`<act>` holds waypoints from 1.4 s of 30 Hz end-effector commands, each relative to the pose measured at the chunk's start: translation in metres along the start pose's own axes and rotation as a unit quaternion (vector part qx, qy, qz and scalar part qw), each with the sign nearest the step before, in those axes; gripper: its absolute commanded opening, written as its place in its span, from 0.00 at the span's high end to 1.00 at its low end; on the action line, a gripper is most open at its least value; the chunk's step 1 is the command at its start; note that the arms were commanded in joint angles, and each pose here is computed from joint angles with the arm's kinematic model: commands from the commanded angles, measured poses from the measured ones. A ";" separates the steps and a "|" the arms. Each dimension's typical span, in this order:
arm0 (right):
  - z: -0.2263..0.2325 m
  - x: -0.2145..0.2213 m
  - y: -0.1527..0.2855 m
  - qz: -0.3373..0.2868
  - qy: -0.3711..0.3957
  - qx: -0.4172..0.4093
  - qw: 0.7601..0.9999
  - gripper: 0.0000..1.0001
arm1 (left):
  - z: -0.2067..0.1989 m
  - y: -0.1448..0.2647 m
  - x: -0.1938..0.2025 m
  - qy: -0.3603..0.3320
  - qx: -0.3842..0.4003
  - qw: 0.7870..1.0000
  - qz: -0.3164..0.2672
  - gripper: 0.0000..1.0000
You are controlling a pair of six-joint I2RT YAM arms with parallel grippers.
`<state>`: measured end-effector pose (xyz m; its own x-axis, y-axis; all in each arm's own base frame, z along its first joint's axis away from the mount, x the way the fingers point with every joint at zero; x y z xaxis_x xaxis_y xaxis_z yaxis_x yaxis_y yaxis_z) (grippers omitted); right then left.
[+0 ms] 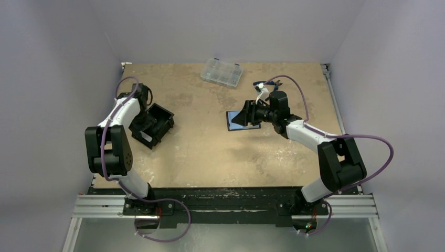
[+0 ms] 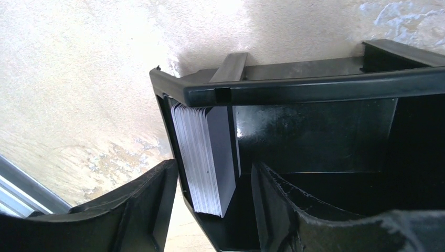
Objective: Put the credit cards into the card holder
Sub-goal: Move the storage box to the center of the board, then pick up the credit card from the storage box.
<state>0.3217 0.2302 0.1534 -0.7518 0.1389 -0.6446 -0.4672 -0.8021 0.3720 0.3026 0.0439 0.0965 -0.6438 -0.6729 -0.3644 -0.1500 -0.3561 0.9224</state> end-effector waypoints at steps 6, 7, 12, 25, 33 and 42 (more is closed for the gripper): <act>0.007 -0.005 0.000 -0.012 0.013 -0.018 1.000 0.34 | 0.030 0.008 -0.007 0.062 -0.061 0.996 0.009 0.42; 0.007 -0.005 -0.001 -0.011 0.013 -0.019 1.000 0.34 | 0.033 0.006 -0.008 0.063 -0.072 0.995 0.006 0.41; 0.007 -0.005 0.000 -0.012 0.013 -0.020 1.000 0.34 | 0.023 -0.012 -0.003 0.057 -0.058 0.996 0.030 0.39; 0.007 -0.005 -0.001 -0.012 0.013 -0.020 1.000 0.34 | 0.023 -0.025 0.009 0.042 -0.063 0.996 0.050 0.44; 0.007 -0.005 -0.001 -0.012 0.011 -0.022 1.000 0.34 | 0.027 -0.008 0.003 0.048 -0.055 0.997 0.040 0.50; 0.007 -0.005 -0.001 -0.013 0.011 -0.022 1.000 0.34 | 0.030 -0.007 0.010 0.039 -0.059 0.996 0.051 0.49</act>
<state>0.3229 0.2314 0.1558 -0.7438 0.1494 -0.6515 -0.4726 -0.8068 0.3546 0.2797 0.0585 0.0761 -0.5953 -0.7564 -0.2709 0.0197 -0.3508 0.9362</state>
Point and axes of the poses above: each gripper's point midway between its finger pads, its own y axis back along the fingers, its own z axis along the line the jaws close on, x = y × z, the point moved 3 cm from there along y, back along the fingers, and after that the axes turned 3 degrees about -y, right-handed, at the moved point
